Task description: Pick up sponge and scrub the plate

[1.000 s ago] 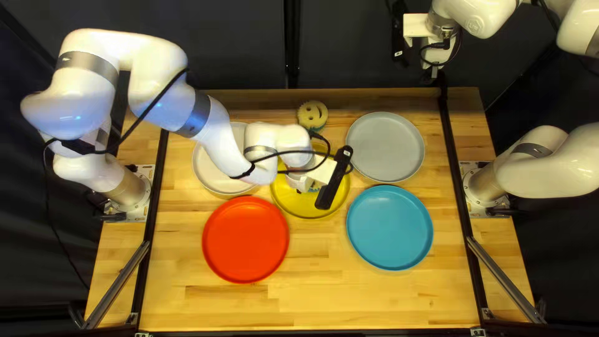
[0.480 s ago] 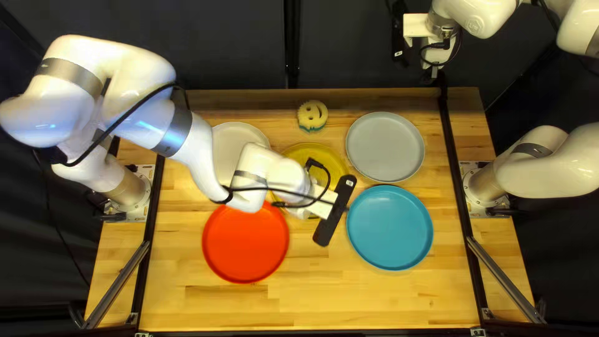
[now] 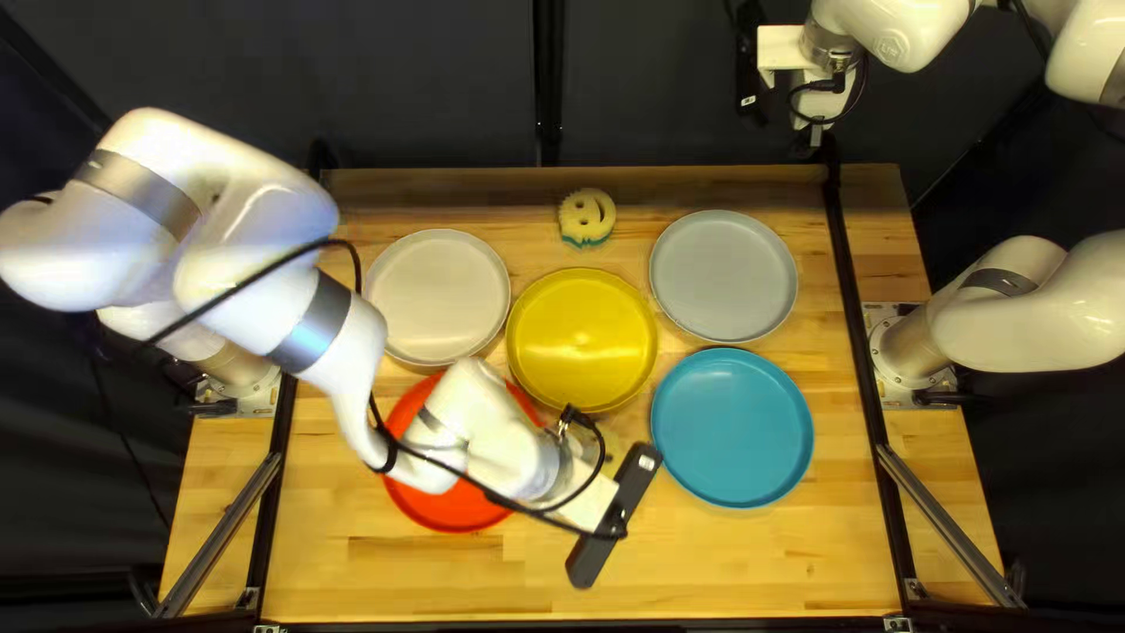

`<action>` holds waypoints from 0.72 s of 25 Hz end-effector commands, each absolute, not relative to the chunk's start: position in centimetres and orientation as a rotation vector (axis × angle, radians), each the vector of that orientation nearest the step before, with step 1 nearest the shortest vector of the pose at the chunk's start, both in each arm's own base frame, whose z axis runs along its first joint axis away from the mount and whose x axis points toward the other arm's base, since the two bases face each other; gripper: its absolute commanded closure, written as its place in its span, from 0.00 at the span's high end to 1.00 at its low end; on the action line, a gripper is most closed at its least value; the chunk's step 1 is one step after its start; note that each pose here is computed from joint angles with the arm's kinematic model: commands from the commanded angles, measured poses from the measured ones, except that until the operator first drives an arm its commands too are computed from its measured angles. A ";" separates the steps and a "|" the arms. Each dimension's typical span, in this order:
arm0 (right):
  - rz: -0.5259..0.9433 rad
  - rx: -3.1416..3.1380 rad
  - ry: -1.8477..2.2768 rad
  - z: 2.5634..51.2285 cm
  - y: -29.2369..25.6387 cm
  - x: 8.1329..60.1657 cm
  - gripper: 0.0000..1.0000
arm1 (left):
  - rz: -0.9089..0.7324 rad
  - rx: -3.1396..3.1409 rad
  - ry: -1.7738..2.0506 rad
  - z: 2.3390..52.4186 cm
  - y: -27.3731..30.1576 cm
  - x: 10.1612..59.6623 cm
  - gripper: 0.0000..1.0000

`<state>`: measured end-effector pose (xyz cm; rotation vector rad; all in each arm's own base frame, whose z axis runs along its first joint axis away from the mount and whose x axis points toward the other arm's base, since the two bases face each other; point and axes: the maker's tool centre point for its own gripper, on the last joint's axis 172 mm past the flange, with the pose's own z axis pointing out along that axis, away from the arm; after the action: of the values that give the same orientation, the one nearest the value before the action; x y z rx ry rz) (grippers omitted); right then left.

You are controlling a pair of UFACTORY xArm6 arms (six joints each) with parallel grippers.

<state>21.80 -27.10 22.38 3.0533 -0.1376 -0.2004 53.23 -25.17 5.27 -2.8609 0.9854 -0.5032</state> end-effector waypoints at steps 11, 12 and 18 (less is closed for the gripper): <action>-0.200 3.053 -0.138 22.4 -27.1 21.8 1.00 | -0.416 -2.912 0.854 10.7 -11.7 48.4 1.00; -0.200 3.053 -0.138 22.4 -27.1 21.8 1.00 | -0.405 -2.918 0.832 11.3 -10.1 47.6 1.00; -0.200 3.053 -0.138 22.4 -27.1 21.8 1.00 | -0.323 -2.956 0.702 15.4 -0.5 42.2 1.00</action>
<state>21.80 -27.10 22.38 3.0533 -0.1376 -0.2004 45.30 -4.32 14.43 -2.9222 0.7607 -0.3905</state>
